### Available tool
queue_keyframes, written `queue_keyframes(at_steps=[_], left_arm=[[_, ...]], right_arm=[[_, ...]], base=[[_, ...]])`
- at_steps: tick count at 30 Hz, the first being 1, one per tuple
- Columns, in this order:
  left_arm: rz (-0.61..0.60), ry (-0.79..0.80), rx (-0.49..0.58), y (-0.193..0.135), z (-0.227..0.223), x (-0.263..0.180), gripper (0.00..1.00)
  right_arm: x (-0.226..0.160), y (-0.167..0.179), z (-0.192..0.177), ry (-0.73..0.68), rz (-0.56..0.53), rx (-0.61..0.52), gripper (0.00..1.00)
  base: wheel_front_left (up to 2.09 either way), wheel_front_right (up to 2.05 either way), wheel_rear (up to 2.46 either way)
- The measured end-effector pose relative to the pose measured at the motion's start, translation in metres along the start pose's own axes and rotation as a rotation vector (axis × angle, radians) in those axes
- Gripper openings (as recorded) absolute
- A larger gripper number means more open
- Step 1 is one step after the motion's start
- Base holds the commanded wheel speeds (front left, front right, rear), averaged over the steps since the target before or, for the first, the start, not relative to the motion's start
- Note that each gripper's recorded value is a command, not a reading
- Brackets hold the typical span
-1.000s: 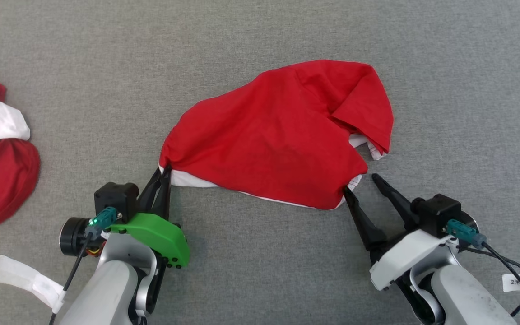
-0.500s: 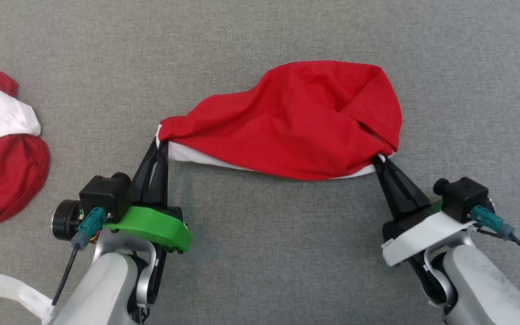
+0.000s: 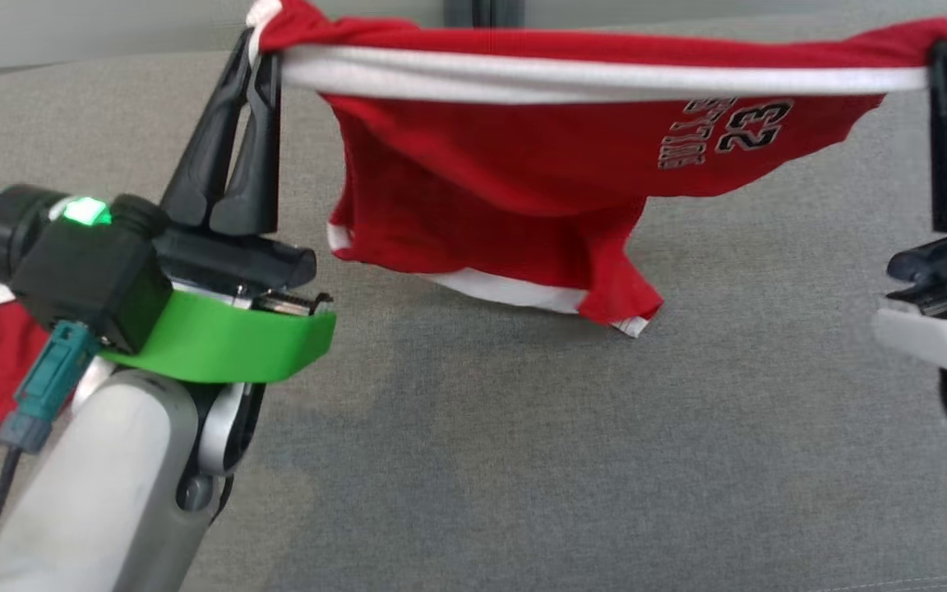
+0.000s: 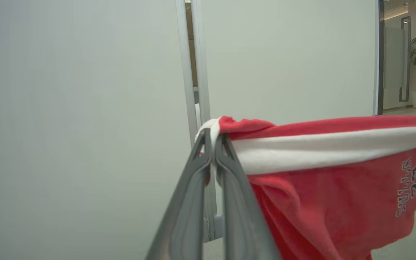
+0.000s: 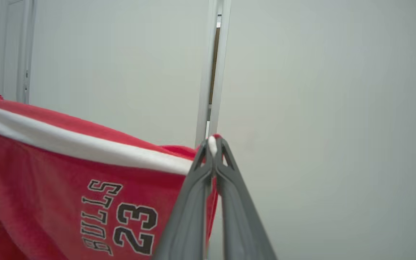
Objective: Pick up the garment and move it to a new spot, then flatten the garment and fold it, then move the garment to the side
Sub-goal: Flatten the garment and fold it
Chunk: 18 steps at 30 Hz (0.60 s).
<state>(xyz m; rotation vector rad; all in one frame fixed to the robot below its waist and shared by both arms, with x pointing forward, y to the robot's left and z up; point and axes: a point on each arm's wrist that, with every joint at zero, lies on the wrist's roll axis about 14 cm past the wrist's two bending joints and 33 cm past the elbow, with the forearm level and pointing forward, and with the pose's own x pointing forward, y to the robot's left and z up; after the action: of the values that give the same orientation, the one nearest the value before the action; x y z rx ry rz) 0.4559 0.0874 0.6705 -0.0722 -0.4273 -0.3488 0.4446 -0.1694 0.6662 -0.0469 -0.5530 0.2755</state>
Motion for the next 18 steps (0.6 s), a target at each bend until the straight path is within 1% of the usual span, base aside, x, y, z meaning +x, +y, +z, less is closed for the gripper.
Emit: queue_keyframes(at_steps=[3, 5, 8, 11, 13, 16, 18], left_arm=[[-0.046, -0.080, 0.023, -0.011, 0.035, 0.010, 0.00], [-0.072, -0.103, 0.030, -0.018, 0.048, 0.014, 0.00], [-0.103, -0.111, 0.027, -0.027, 0.055, 0.019, 0.00], [-0.118, -0.098, 0.006, -0.030, 0.049, 0.027, 0.00], [-0.132, -0.075, -0.023, -0.031, 0.039, 0.035, 0.00], [-0.153, -0.045, -0.084, -0.034, 0.024, 0.052, 0.00], [-0.156, -0.047, -0.103, -0.031, 0.016, 0.069, 0.00]], right_arm=[[0.007, -0.010, 0.037, -0.067, -0.007, -0.068, 0.00], [0.010, -0.015, 0.055, -0.097, -0.013, -0.096, 0.00], [0.011, -0.021, 0.068, -0.115, -0.026, -0.106, 0.00], [0.017, -0.026, 0.067, -0.112, -0.027, -0.102, 0.00], [0.023, -0.031, 0.060, -0.093, -0.027, -0.107, 0.00], [0.039, -0.036, 0.051, -0.089, -0.015, -0.112, 0.00], [0.053, -0.041, 0.044, -0.096, -0.011, -0.099, 0.00]], base=[[0.00, 0.00, 0.00], [0.00, 0.00, 0.00], [0.00, 0.00, 0.00], [0.00, 0.00, 0.00], [0.00, 0.00, 0.00], [0.00, 0.00, 0.00], [0.00, 0.00, 0.00]])
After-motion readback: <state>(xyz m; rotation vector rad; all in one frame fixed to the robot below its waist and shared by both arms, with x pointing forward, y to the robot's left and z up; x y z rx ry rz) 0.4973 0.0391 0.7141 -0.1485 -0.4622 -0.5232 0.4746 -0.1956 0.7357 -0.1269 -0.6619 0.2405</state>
